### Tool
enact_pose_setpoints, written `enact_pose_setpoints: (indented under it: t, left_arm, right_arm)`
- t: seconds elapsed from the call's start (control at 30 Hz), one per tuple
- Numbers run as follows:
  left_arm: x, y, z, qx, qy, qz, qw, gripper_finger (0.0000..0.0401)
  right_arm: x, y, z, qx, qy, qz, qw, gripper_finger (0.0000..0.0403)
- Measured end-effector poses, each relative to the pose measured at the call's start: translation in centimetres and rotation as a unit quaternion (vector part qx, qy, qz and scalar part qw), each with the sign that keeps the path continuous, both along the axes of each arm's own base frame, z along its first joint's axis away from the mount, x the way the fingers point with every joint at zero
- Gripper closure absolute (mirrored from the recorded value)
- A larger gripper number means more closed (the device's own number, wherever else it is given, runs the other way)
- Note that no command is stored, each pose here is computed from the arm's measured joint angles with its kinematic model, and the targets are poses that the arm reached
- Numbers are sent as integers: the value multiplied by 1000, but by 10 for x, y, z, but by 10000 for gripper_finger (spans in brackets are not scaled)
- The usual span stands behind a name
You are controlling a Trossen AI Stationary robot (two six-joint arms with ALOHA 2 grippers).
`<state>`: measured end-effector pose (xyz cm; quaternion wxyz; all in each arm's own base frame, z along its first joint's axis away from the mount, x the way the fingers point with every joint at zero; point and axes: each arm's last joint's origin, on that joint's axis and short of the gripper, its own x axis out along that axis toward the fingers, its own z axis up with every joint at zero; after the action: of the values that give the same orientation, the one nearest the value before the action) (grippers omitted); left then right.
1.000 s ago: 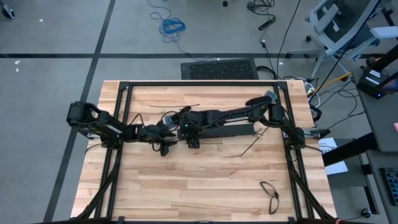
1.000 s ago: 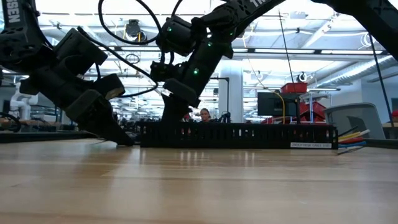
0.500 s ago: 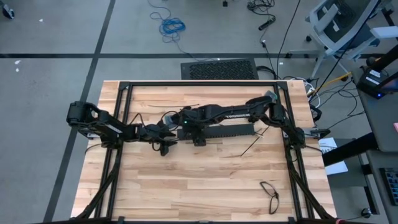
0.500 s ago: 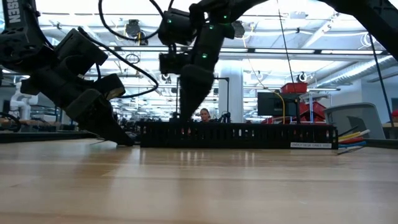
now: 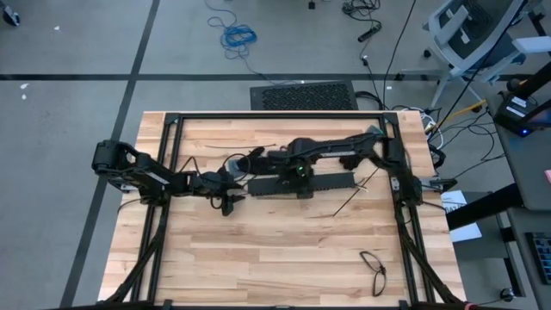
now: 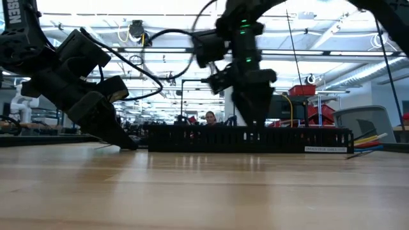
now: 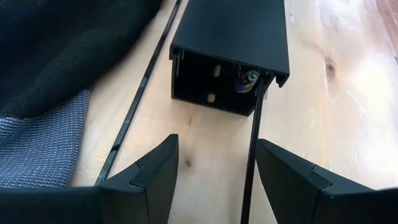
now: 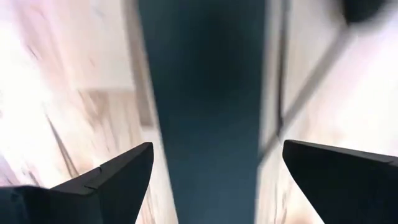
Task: Ziptie cables
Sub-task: Close the cable duct
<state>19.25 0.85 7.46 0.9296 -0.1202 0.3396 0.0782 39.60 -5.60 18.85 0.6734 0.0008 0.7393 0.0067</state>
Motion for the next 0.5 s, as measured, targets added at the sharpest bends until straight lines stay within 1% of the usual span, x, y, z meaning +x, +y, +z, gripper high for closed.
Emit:
enact_pose_setpoints:
  t: [0.1,0.23,0.27,0.37,0.5]
  left_arm:
    - [0,0,0,0,0,0,1000,188]
    - [0,0,0,0,0,0,1000,188]
    - [0,0,0,0,0,0,1000,188]
    - [0,0,0,0,0,0,1000,188]
    - [0,0,0,0,0,0,1000,188]
  right_arm:
    - [-23,-7,10,-11,-10,-39,999,49]
    - [-66,-8,25,-60,-22,-82,995,49]
    - [-76,-8,27,-64,-30,-98,993,49]
    - [-106,-3,25,-64,-25,-139,988,49]
    - [-141,9,18,-64,6,-160,985,49]
